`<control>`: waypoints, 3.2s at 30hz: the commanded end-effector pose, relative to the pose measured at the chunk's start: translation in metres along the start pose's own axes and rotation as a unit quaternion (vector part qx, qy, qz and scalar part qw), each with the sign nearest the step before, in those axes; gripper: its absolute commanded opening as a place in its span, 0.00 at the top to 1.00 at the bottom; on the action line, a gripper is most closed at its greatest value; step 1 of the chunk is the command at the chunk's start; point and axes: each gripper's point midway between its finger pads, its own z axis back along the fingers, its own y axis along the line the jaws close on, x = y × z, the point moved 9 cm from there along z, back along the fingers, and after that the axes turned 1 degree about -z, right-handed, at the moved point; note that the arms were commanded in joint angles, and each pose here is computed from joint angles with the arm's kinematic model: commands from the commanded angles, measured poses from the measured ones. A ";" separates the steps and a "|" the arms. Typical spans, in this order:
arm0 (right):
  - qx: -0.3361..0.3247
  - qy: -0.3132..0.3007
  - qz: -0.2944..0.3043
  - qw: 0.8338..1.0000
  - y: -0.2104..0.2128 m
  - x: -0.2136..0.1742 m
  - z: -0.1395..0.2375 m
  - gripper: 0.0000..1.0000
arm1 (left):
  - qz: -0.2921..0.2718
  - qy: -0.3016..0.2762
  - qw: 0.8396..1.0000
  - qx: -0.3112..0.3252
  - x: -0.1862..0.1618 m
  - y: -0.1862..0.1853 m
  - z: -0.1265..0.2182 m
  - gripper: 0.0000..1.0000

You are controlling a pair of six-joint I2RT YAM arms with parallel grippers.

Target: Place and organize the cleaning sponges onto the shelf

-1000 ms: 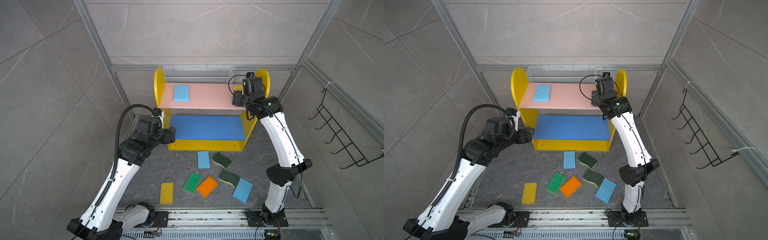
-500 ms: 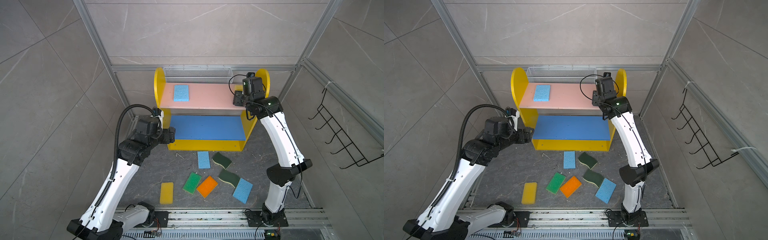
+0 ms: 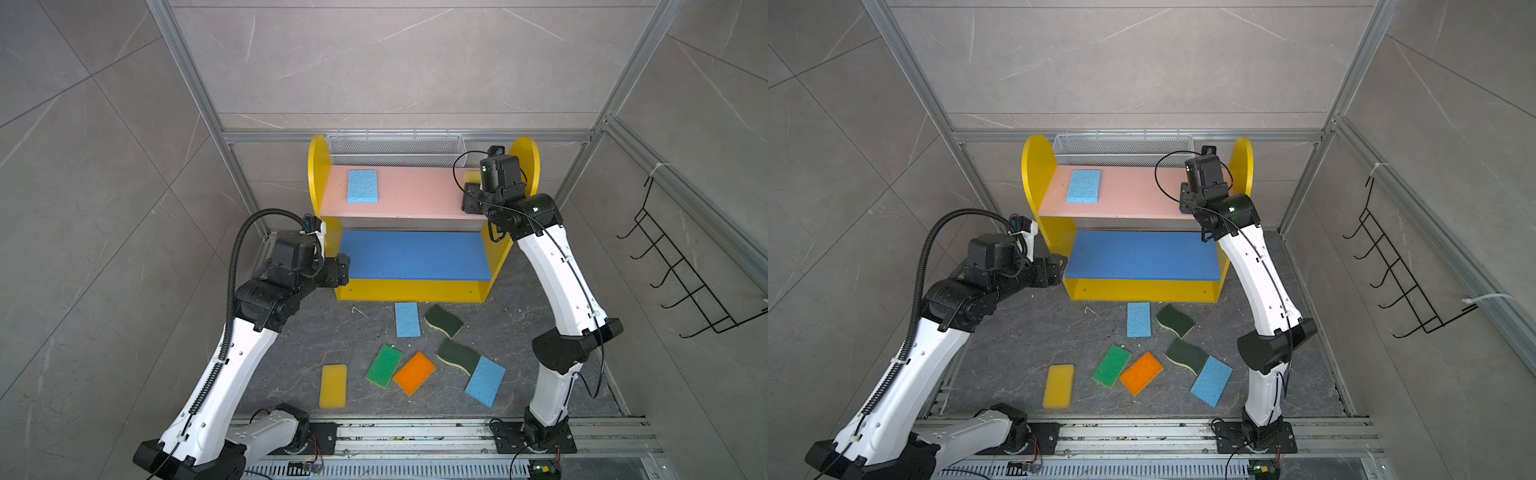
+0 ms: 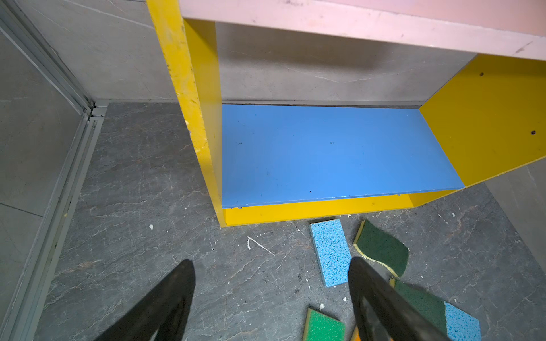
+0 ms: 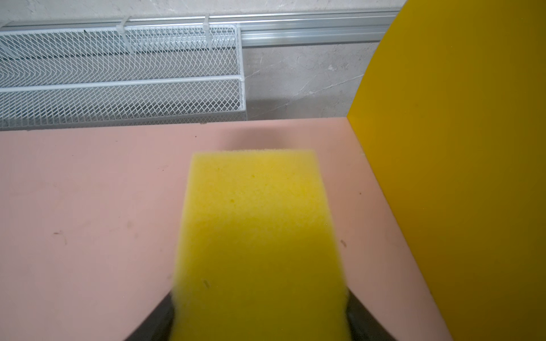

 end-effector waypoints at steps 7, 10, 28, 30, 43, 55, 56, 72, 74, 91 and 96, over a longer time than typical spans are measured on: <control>-0.017 0.047 0.009 0.999 -0.004 -0.016 0.004 0.28 | -0.002 -0.017 1.000 -0.012 0.002 0.000 0.010 0.16; -0.019 0.047 0.006 0.999 -0.005 -0.016 0.007 0.20 | -0.001 -0.017 1.000 -0.012 0.002 0.000 0.010 0.16; 0.016 0.034 0.000 0.999 -0.007 -0.027 0.061 0.11 | 0.009 -0.011 1.000 -0.021 0.000 -0.001 0.014 0.16; 0.016 0.031 0.001 0.999 -0.009 -0.028 0.065 0.11 | 0.011 -0.009 1.000 -0.022 -0.001 -0.001 0.014 0.16; -0.002 -0.007 0.044 0.999 -0.014 -0.011 0.083 0.02 | 0.015 -0.013 0.999 -0.031 0.000 -0.002 0.021 0.16; -0.002 0.013 0.032 0.999 -0.009 -0.006 0.048 0.01 | 0.009 -0.007 1.000 -0.028 0.004 -0.003 0.013 0.16; -0.003 0.014 0.031 0.999 -0.010 -0.006 0.045 0.01 | 0.009 -0.006 1.000 -0.027 0.004 -0.003 0.011 0.16; 0.034 0.042 0.030 0.998 0.001 -0.012 0.017 0.03 | 0.007 -0.001 1.000 -0.021 0.006 -0.003 0.002 0.16; 0.037 0.045 0.030 0.998 0.001 -0.013 0.017 0.04 | 0.007 0.001 1.000 -0.022 0.005 -0.004 0.001 0.16; 0.035 0.044 0.019 0.998 -0.011 -0.015 0.039 0.05 | 0.011 0.004 1.000 -0.024 0.003 -0.003 0.002 0.16; 0.050 0.037 0.010 0.998 -0.020 -0.017 0.059 0.04 | 0.012 0.010 1.000 -0.021 -0.001 -0.002 0.001 0.16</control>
